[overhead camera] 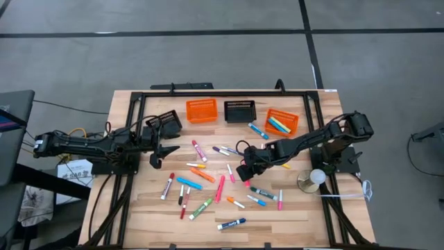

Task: Pick & Place Markers
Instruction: Put the right pink marker into the right orange bin

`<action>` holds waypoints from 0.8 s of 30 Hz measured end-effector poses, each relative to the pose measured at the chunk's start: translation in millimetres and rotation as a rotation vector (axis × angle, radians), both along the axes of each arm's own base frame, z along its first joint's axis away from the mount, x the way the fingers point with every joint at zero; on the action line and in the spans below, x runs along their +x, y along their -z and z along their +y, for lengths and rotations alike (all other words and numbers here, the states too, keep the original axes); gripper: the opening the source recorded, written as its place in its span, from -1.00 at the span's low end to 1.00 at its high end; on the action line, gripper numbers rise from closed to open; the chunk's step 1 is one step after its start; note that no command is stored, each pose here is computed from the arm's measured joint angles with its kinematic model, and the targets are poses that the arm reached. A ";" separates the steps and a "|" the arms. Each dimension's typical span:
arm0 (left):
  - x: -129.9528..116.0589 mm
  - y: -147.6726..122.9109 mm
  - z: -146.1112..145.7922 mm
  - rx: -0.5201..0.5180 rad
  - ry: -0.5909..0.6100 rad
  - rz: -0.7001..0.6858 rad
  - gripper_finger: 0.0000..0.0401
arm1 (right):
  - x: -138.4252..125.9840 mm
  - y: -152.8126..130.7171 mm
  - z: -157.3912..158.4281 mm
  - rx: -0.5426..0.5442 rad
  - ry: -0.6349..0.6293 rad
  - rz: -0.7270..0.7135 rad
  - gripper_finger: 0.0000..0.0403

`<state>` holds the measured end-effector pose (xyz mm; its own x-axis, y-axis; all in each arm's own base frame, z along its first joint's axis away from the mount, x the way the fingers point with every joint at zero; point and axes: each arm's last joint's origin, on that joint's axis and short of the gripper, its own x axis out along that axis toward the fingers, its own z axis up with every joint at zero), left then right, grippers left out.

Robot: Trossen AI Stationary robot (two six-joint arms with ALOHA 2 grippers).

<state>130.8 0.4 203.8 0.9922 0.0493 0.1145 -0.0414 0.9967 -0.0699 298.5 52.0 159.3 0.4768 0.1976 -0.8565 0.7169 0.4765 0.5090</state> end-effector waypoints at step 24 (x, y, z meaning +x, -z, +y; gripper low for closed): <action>0.0 0.0 0.0 -0.001 0.000 0.000 0.11 | -0.8 10.6 -2.6 -0.083 0.041 0.051 -0.24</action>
<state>130.7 0.3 203.8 0.9922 0.0489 0.1149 -0.0409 0.9967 -0.0706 297.6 49.4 148.7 0.4381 0.1059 -0.8927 0.7608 0.4853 0.4309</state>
